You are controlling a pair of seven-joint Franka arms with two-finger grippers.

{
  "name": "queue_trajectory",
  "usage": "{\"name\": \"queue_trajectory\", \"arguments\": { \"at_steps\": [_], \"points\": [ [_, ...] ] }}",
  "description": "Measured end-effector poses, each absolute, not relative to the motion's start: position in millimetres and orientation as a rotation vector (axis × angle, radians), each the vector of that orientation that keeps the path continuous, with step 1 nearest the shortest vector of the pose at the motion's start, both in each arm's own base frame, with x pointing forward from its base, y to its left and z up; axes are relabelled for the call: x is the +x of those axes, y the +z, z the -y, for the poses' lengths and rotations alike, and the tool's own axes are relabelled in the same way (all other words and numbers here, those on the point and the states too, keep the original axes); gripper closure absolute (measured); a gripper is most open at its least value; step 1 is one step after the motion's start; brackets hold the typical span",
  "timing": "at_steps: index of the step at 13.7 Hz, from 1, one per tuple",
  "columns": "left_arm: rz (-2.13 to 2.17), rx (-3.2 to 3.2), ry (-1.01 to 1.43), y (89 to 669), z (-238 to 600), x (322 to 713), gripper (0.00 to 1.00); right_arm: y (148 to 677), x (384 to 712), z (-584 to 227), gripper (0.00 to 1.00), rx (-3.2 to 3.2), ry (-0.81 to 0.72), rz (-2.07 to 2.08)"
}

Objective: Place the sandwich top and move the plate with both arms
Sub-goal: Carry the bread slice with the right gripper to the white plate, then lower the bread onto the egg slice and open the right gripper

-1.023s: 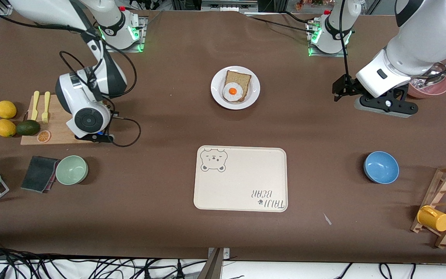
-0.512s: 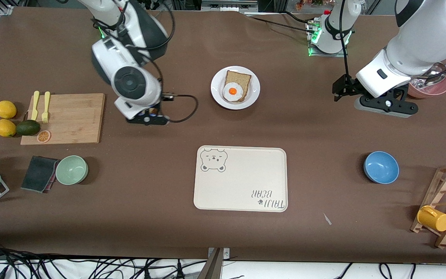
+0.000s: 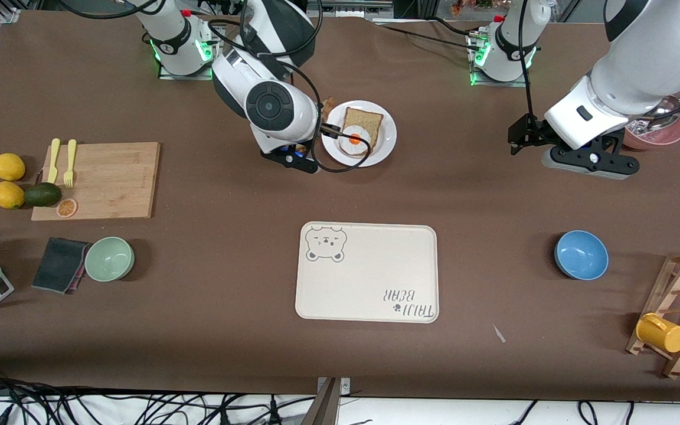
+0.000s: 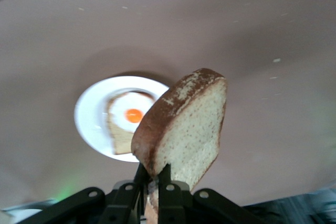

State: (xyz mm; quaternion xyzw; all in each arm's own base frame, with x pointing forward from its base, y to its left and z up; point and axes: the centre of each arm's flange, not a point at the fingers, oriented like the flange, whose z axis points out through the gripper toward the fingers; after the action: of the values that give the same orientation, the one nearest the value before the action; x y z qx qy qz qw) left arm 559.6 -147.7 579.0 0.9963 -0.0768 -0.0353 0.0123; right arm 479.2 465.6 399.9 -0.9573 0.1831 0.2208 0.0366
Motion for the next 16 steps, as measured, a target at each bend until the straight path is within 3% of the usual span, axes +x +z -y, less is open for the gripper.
{"name": "queue_trajectory", "arguments": {
  "at_steps": [7,16],
  "points": [
    [0.238,3.106,-0.11,578.9,147.1,559.8,0.0,318.4,442.4,-529.8,0.89,-2.913,0.747,-0.646],
    [0.239,3.106,-0.111,578.8,147.4,559.8,0.0,278.6,417.6,-545.5,0.89,-2.965,0.819,-0.626]
  ]
}}
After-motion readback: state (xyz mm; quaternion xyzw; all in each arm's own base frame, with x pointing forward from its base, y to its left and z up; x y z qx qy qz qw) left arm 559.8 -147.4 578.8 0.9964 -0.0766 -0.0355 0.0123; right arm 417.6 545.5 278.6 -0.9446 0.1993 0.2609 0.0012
